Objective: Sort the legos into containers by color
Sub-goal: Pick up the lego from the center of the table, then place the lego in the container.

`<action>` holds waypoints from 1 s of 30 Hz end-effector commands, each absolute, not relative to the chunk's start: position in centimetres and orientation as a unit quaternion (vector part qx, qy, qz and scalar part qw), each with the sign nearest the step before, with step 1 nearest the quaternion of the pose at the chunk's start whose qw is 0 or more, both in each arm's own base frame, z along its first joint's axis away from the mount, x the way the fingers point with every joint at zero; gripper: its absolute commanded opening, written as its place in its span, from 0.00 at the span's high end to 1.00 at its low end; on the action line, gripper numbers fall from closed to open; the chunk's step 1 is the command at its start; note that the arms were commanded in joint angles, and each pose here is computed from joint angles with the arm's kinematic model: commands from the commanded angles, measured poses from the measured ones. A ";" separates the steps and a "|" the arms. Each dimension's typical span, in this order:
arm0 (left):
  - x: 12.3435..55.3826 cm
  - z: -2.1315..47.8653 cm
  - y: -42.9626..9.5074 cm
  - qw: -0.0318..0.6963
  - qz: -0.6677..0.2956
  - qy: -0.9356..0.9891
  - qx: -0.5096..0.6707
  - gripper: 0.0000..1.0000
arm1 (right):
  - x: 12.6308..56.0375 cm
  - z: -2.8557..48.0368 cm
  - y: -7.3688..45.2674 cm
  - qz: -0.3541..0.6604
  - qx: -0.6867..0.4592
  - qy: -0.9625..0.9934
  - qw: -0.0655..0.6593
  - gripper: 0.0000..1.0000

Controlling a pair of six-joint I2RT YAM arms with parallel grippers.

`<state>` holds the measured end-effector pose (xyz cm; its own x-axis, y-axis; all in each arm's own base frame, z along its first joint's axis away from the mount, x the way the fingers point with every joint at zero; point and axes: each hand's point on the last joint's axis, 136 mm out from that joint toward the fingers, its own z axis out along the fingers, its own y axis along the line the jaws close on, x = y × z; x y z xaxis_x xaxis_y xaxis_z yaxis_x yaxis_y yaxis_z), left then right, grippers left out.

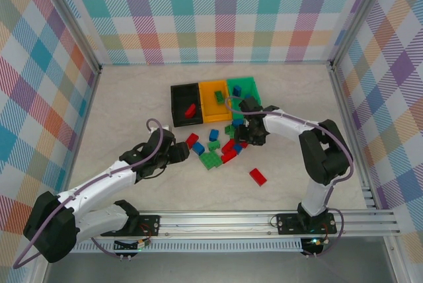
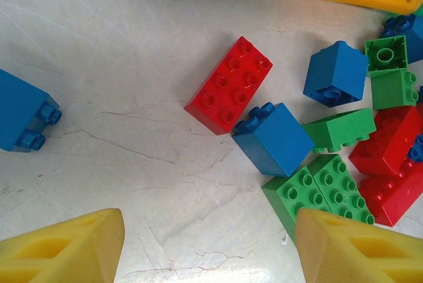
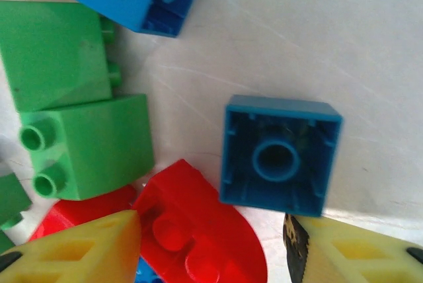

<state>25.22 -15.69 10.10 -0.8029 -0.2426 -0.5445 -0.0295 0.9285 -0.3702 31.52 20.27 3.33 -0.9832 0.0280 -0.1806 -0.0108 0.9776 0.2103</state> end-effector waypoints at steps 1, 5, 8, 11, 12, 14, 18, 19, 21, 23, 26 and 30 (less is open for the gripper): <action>25.1 10.0 -15.8 0.310 -0.177 0.931 -0.074 0.31 | 31.1 2.4 21.2 0.123 0.005 0.990 0.066 0.43; 24.9 9.8 -15.6 0.309 -0.173 0.932 -0.076 0.31 | 30.6 1.8 21.5 0.131 0.003 0.990 0.051 0.54; 24.9 9.7 -15.5 0.309 -0.173 0.932 -0.076 0.32 | 30.7 2.2 20.9 0.119 0.002 0.991 0.063 0.59; 24.8 9.4 -15.4 0.308 -0.171 0.933 -0.077 0.31 | 30.9 3.0 20.6 0.114 -0.005 0.991 0.075 0.68; 25.0 9.5 -15.6 0.311 -0.175 0.931 -0.077 0.32 | 30.9 3.2 20.6 0.115 -0.008 0.990 0.079 0.70; 25.3 9.6 -16.0 0.312 -0.180 0.930 -0.074 0.31 | 30.9 3.6 20.6 0.117 -0.013 0.990 0.082 0.73; 25.4 9.3 -16.1 0.308 -0.179 0.931 -0.074 0.31 | 30.9 5.1 20.8 0.127 -0.018 0.987 0.094 0.74; 25.3 9.3 -16.1 0.306 -0.178 0.932 -0.074 0.31 | 31.0 5.8 21.0 0.132 -0.018 0.986 0.099 0.75; 25.2 9.2 -16.0 0.307 -0.177 0.932 -0.077 0.31 | 31.3 7.2 21.4 0.145 -0.022 0.983 0.113 0.75; 25.1 8.7 -15.8 0.305 -0.176 0.932 -0.083 0.31 | 31.7 8.7 22.3 0.162 -0.032 0.978 0.126 0.75; 24.8 8.0 -15.7 0.296 -0.174 0.935 -0.091 0.31 | 32.4 10.2 24.4 0.192 -0.051 0.972 0.129 0.75; 24.4 6.9 -15.3 0.280 -0.165 0.939 -0.110 0.32 | 33.6 11.8 28.1 0.210 -0.092 0.963 0.139 0.75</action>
<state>24.77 -15.51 7.78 -0.8141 -0.2730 -0.5126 -0.0735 0.9240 -0.3753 33.62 25.38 10.92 -0.9517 -0.0449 -0.3037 -0.1548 0.9244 0.3486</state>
